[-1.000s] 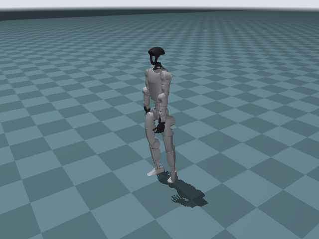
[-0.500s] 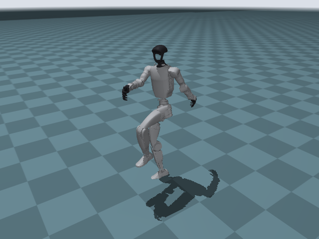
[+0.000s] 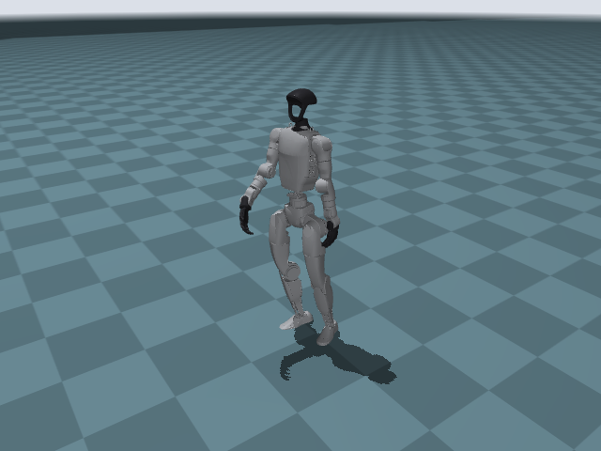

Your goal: In place motions

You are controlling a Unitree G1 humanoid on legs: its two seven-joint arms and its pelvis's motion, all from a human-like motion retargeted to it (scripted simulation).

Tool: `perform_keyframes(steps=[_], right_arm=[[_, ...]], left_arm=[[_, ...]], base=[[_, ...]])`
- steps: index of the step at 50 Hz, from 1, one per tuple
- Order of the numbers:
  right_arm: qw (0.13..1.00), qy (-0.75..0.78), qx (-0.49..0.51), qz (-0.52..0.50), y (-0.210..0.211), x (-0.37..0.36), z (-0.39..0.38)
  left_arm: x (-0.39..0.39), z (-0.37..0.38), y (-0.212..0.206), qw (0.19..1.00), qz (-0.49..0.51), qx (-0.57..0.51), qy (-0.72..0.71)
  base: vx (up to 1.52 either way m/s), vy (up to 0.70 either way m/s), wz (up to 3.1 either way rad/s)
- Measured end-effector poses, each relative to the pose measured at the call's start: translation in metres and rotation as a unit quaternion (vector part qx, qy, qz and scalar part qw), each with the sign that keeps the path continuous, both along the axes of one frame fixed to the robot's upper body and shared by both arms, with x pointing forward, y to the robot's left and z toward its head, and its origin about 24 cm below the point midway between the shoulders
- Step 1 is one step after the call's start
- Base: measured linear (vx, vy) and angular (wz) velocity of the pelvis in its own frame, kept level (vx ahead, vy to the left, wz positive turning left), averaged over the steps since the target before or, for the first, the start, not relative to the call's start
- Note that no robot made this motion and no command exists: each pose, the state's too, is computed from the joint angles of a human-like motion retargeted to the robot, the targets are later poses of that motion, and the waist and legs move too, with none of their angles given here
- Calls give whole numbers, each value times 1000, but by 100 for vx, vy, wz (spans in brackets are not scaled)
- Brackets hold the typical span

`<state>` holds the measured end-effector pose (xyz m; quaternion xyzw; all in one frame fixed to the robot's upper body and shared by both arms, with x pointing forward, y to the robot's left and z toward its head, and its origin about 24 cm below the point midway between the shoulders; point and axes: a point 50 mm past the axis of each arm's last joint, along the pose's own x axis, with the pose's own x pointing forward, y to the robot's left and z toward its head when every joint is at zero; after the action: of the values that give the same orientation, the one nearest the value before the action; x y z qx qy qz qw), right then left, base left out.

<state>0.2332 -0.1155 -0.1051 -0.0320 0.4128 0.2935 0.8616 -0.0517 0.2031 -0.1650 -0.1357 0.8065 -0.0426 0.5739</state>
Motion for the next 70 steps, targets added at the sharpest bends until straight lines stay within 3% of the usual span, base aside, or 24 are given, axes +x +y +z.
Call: perform_keyframes(steps=[9,15,22,30,37,43,50,62,70], right_arm=[[965,219,-133,-51,-74,-138,-62],[849,482,-212,-29,-109,-272,-59],[728,642,-240,1,-141,-386,-16],[648,692,-252,-196,-143,-429,9],[735,609,-155,-253,-113,-373,-31],[859,467,-168,-128,-109,-279,-61],[915,331,-229,-2,-114,-206,-66],[924,315,-213,42,-110,-183,-63],[870,453,-185,-63,-105,-268,-62]], left_arm=[[151,2,-29,969,-158,-47,-182],[289,63,-64,921,17,-146,-360],[414,185,-42,800,-11,-82,-595],[452,257,-34,709,-13,-31,-705],[418,189,-37,770,-46,-24,-636],[326,85,-32,865,-87,-43,-492],[184,9,-23,956,-60,-47,-285],[13,-3,-11,998,-58,-9,-15],[-29,0,-41,999,17,-24,33]], base=[[-4,28,29],[-15,30,23],[-2,14,139],[3,1,-6],[5,-2,-64],[9,-9,-136],[11,-19,-60],[-1,-22,-1],[6,-9,22]])
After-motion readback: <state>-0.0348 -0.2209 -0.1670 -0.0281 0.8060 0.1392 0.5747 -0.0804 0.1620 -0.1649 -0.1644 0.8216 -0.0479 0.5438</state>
